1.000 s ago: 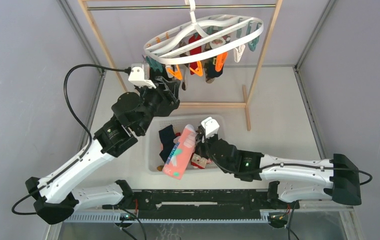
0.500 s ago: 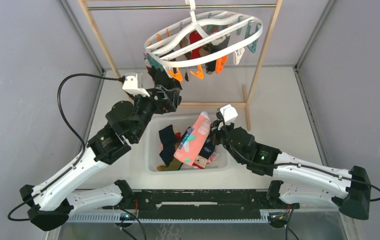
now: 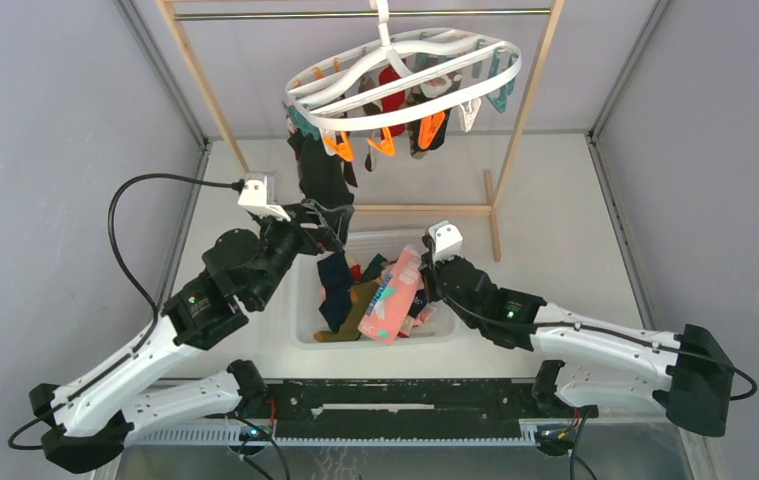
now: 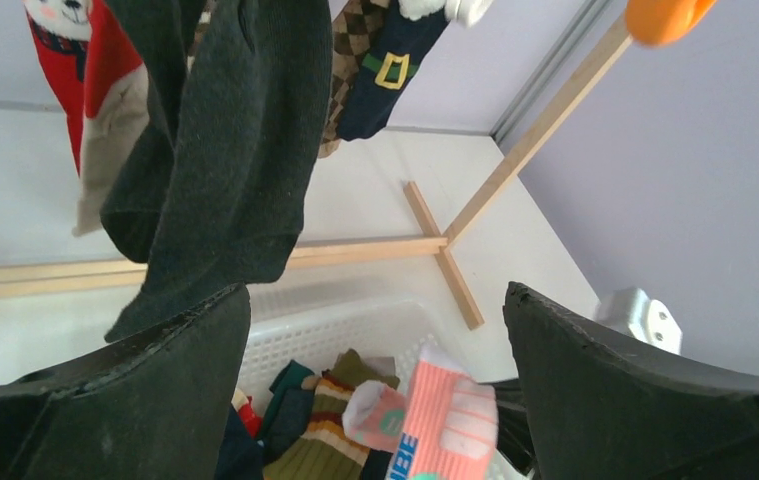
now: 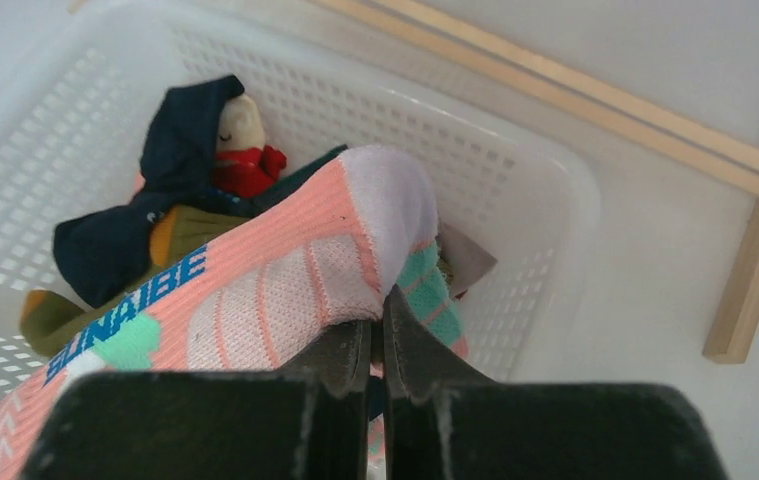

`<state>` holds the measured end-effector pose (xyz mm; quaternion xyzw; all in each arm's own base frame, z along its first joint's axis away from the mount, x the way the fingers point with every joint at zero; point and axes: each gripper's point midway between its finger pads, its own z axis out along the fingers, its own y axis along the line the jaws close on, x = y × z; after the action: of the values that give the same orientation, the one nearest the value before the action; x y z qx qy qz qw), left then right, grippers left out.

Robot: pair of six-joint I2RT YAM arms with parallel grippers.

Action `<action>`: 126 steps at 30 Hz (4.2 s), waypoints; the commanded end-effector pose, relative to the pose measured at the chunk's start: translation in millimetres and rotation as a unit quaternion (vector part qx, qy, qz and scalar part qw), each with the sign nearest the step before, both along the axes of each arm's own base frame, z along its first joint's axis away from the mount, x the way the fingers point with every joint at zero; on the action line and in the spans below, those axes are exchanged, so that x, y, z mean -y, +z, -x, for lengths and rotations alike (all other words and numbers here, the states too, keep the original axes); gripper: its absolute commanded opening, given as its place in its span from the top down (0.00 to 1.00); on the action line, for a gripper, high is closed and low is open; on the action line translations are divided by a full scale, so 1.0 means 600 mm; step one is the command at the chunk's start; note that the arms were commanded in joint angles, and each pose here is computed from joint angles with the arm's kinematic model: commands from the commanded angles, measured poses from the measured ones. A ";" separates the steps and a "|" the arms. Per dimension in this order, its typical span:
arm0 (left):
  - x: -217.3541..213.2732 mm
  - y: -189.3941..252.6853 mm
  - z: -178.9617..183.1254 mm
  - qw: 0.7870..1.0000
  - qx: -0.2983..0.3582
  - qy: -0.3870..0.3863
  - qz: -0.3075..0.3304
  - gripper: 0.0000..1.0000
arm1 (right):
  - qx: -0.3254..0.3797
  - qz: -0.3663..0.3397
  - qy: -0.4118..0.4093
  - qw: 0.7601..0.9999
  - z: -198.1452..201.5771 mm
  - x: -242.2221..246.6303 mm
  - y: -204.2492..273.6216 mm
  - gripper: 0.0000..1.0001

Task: Remove the socks clipped to the hanger
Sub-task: Place the sock in the bin, then adjust the sock on the hanger.

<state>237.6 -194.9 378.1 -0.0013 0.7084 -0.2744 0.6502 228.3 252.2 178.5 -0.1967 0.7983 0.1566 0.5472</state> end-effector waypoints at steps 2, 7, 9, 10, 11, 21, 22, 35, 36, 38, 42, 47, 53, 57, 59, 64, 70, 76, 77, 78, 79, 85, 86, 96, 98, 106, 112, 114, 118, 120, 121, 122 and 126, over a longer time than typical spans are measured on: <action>0.004 -0.021 0.016 1.000 -0.010 -0.011 0.013 0.00 | -0.039 -0.005 -0.011 0.999 -0.011 -0.009 -0.038 0.93; 0.004 -0.061 0.027 1.000 -0.027 -0.014 0.005 0.00 | -0.071 -0.001 -0.016 0.997 -0.032 -0.021 -0.076 0.93; -0.004 -0.081 0.031 0.999 -0.035 -0.009 0.004 0.00 | -0.072 -0.003 -0.012 0.997 -0.040 -0.032 -0.080 0.93; -0.011 -0.094 0.034 0.999 -0.041 -0.004 0.004 0.00 | -0.074 0.000 -0.010 0.997 -0.041 -0.036 -0.083 0.93; -0.019 -0.105 0.038 0.999 -0.044 -0.001 0.006 0.00 | -0.077 0.002 -0.007 0.997 -0.042 -0.040 -0.088 0.93; -0.085 -0.186 0.072 0.996 -0.079 0.025 0.016 0.00 | -0.105 0.013 0.009 0.994 -0.036 -0.057 -0.122 0.91; -0.086 -0.192 0.073 0.996 -0.083 0.027 0.014 0.00 | -0.108 0.014 0.010 0.994 -0.035 -0.057 -0.125 0.89; -0.083 -0.220 0.072 0.995 -0.094 0.030 0.015 0.00 | -0.108 -0.012 0.047 0.993 0.010 -0.038 -0.058 0.66; -0.082 -0.221 0.071 0.995 -0.094 0.029 0.015 0.00 | -0.109 -0.016 0.049 0.993 0.014 -0.036 -0.054 0.64; -0.080 -0.224 0.070 0.995 -0.095 0.030 0.014 0.00 | -0.110 -0.025 0.053 0.992 0.022 -0.031 -0.047 0.61; -0.078 -0.225 0.068 0.995 -0.095 0.031 0.012 0.00 | -0.111 -0.045 0.061 0.991 0.037 -0.022 -0.033 0.58; -0.079 -0.227 0.067 0.995 -0.094 0.033 0.016 0.00 | -0.112 -0.066 0.079 0.988 0.050 -0.019 -0.021 0.55; -0.081 -0.227 0.067 0.995 -0.092 0.035 0.020 0.00 | -0.120 -0.065 0.093 0.986 0.043 -0.037 -0.036 0.54; -0.079 -0.225 0.067 0.995 -0.093 0.034 0.019 0.00 | -0.138 -0.059 0.099 0.984 0.036 -0.061 -0.067 0.57; -0.078 -0.224 0.067 0.995 -0.093 0.033 0.016 0.00 | -0.147 -0.059 0.099 0.982 0.033 -0.076 -0.087 0.58; -0.079 -0.221 0.067 0.995 -0.093 0.033 0.015 0.00 | -0.176 -0.056 0.124 0.975 0.053 -0.130 -0.144 0.63; -0.077 -0.218 0.067 0.995 -0.094 0.033 0.015 0.00 | -0.208 -0.048 0.163 0.963 0.094 -0.192 -0.193 0.66; -0.076 -0.218 0.067 0.995 -0.095 0.034 0.014 0.00 | -0.214 -0.043 0.217 0.951 0.136 -0.248 -0.201 0.66; -0.077 -0.218 0.068 0.995 -0.095 0.036 0.014 0.00 | -0.218 -0.045 0.234 0.947 0.147 -0.256 -0.198 0.66; -0.080 -0.217 0.068 0.995 -0.094 0.037 0.014 0.00 | -0.217 -0.046 0.239 0.945 0.151 -0.261 -0.193 0.66; -0.082 -0.217 0.069 0.995 -0.094 0.039 0.014 0.00 | -0.217 -0.047 0.240 0.945 0.153 -0.261 -0.189 0.66; -0.095 -0.205 0.073 0.995 -0.088 0.044 0.014 0.00 | -0.188 -0.046 0.210 0.958 0.138 -0.225 -0.131 0.58; -0.096 -0.204 0.073 0.995 -0.087 0.045 0.013 0.00 | -0.181 -0.046 0.207 0.960 0.136 -0.217 -0.117 0.57; -0.085 -0.147 0.054 0.996 -0.063 0.056 0.003 0.00 | -0.115 -0.076 0.155 0.978 0.124 -0.130 -0.004 0.51; -0.078 -0.130 0.046 0.997 -0.052 0.059 0.005 0.00 | -0.113 -0.079 0.143 0.980 0.124 -0.111 -0.002 0.51; -0.034 -0.068 -0.006 0.996 -0.013 0.081 0.018 0.01 | -0.113 -0.104 0.102 0.983 0.128 -0.041 -0.008 0.50; -0.002 -0.036 -0.063 0.992 0.010 0.114 0.051 0.09 | -0.119 -0.127 0.087 0.981 0.140 -0.010 -0.018 0.50; 0.005 -0.026 -0.081 0.990 0.015 0.131 0.052 0.13 | -0.117 -0.133 0.084 0.980 0.143 -0.003 -0.017 0.50; 0.010 -0.021 -0.111 0.985 0.018 0.166 0.048 0.16 | -0.116 -0.140 0.081 0.980 0.147 0.008 -0.017 0.50; 0.002 -0.025 -0.123 0.981 0.016 0.189 0.046 0.15 | -0.116 -0.143 0.080 0.980 0.149 0.011 -0.017 0.50; -0.002 -0.030 -0.128 0.979 0.015 0.197 0.045 0.15 | -0.116 -0.145 0.080 0.979 0.150 0.012 -0.016 0.50; -0.008 -0.033 -0.131 0.977 0.015 0.205 0.047 0.15 | -0.117 -0.145 0.080 0.979 0.151 0.013 -0.018 0.50; -0.036 -0.051 -0.140 0.972 0.014 0.228 0.052 0.15 | -0.118 -0.147 0.080 0.979 0.154 0.017 -0.025 0.50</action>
<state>315.3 -196.1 323.0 -0.1375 0.7038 -0.1510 0.6804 136.5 244.2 164.7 -0.1705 0.8075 0.3330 0.4561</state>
